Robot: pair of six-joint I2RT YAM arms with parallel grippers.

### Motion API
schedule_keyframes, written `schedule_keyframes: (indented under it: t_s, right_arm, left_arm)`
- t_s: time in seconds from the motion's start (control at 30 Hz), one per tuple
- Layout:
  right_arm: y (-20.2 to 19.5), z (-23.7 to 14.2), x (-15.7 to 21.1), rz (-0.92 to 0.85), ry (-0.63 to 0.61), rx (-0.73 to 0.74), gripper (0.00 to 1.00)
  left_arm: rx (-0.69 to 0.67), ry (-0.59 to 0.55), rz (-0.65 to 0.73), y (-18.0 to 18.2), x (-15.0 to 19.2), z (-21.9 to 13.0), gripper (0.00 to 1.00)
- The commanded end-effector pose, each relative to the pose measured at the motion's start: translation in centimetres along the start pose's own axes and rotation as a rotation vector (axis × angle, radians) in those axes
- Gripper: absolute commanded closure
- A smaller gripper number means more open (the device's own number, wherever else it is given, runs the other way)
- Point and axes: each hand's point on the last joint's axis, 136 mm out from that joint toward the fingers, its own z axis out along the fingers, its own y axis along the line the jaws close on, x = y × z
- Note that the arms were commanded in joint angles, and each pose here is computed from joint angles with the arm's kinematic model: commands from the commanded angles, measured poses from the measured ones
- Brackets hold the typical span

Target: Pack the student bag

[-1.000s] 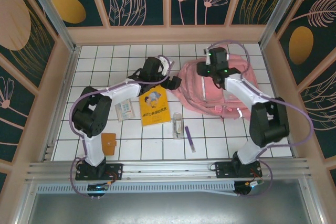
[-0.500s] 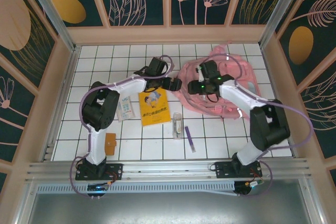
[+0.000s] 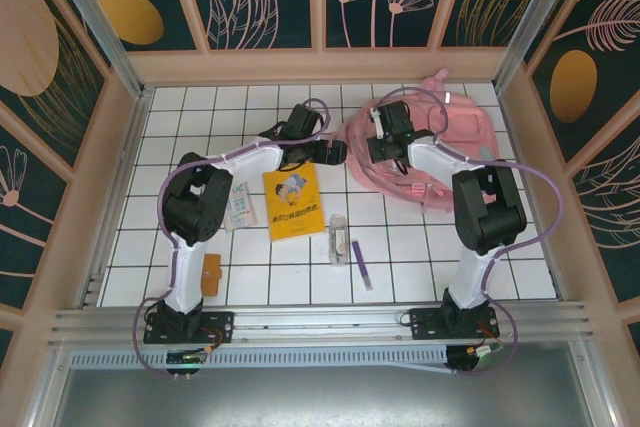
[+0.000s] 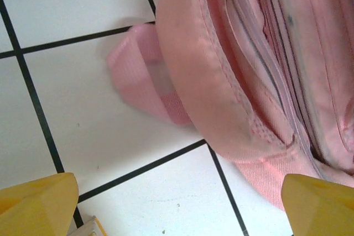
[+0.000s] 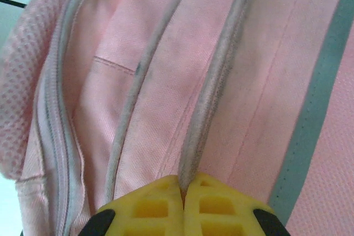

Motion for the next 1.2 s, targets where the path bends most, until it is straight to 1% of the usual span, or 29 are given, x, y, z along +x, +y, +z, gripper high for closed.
schedule_keyframes:
  t_s: [0.0, 0.07, 0.17, 0.23, 0.3, 0.37, 0.43, 0.47, 0.5, 0.53, 0.57, 0.6, 0.67, 0.7, 0.73, 0.77, 0.83, 0.87, 0.97, 1.0, 1.03, 1.07, 1.17]
  right_arm:
    - [4.3, -1.9, -4.3, -0.324, -0.21, -0.18, 1.0]
    - [5.1, -2.4, -4.1, -0.427, -0.226, -0.217, 1.0]
    - [5.7, -3.7, -3.7, -0.551, -0.271, -0.246, 1.0]
    - [5.1, -4.3, -3.3, -0.622, -0.3, -0.211, 1.0]
    - [4.1, -4.6, -2.9, -0.687, -0.325, -0.148, 1.0]
    - [2.8, -4.7, -2.8, -0.725, -0.348, -0.093, 1.0]
    - [1.5, -4.9, -3.6, -0.695, -0.383, -0.046, 0.99]
    - [0.8, -5.3, -4.4, -0.653, -0.405, -0.036, 0.88]
    - [0.4, -5.8, -5.1, -0.594, -0.42, -0.045, 0.75]
    - [0.1, -6.6, -6.0, -0.512, -0.442, -0.079, 0.68]
    - [-0.2, -7.8, -6.9, -0.414, -0.48, -0.117, 0.64]
    - [-0.7, -8.8, -7.5, -0.33, -0.52, -0.128, 0.62]
    - [-3.3, -11.2, -8.1, -0.104, -0.591, -0.082, 0.58]
    - [-4.8, -12.0, -7.9, 0.018, -0.602, -0.048, 0.57]
    - [-7.0, -12.7, -7.2, 0.185, -0.6, 0.001, 0.55]
    - [-9.0, -13.1, -5.8, 0.354, -0.566, 0.046, 0.54]
    - [-12.2, -13.2, -2.1, 0.642, -0.455, 0.108, 0.5]
    - [-13.5, -13.3, -0.4, 0.751, -0.399, 0.121, 0.5]
    - [-16.1, -14.1, 4.1, 1.007, -0.268, 0.155, 0.5]
    - [-16.4, -14.3, 5.2, 1.081, -0.245, 0.152, 0.5]
    - [-16.2, -14.2, 6.2, 1.144, -0.222, 0.117, 0.5]
    - [-15.5, -14.0, 6.6, 1.187, -0.21, 0.049, 0.5]
    - [-12.4, -13.0, 5.6, 1.215, -0.193, -0.188, 0.52]
  left_arm:
    - [0.025, -0.029, 0.027, -0.5, -0.9, -0.1, 0.05]
    - [0.055, -0.064, 0.067, -1.1, -1.4, -0.7, 0.05]
    - [0.032, -0.082, 0.076, -0.4, -2.2, -1.3, 0.04]
    - [0.036, -0.084, 0.066, 0.2, -2.4, -1.6, 0.04]
    - [0.068, -0.075, 0.1, -0.1, -2.2, -1.5, 0.05]
    - [0.159, -0.048, 0.238, -2.1, -1.6, -1.8, 0.07]
    - [0.197, -0.062, 0.423, -3.7, -1.2, -2.8, 0.07]
    - [0.185, -0.093, 0.489, -3.7, -1.4, -3.4, 0.07]
    - [0.174, -0.123, 0.525, -3.7, -1.7, -3.8, 0.06]
    - [0.179, -0.158, 0.587, -4.0, -1.9, -4.5, 0.06]
    - [0.209, -0.189, 0.683, -4.8, -1.8, -5.2, 0.06]
    - [0.237, -0.219, 0.785, -5.5, -1.4, -5.9, 0.07]
    - [0.269, -0.3, 1.049, -7.0, -0.3, -7.2, 0.04]
    - [0.274, -0.335, 1.133, -7.4, -0.1, -7.6, 0.02]
    - [0.274, -0.373, 1.207, -7.8, -0.4, -7.9, 0.02]
    - [0.27, -0.401, 1.259, -8.2, -0.9, -7.9, 0.02]
    - [0.24, -0.424, 1.314, -8.9, -2.5, -7.6, 0.04]
    - [0.225, -0.427, 1.34, -9.3, -3.2, -7.2, 0.05]
    - [0.223, -0.448, 1.403, -10.2, -4.2, -5.8, 0.08]
    - [0.228, -0.456, 1.43, -10.4, -4.2, -5.3, 0.11]
    - [0.221, -0.47, 1.45, -10.6, -4.3, -4.9, 0.12]
    - [0.207, -0.483, 1.455, -10.6, -4.5, -4.4, 0.12]
    - [0.169, -0.498, 1.455, -10.4, -4.4, -3.0, 0.12]
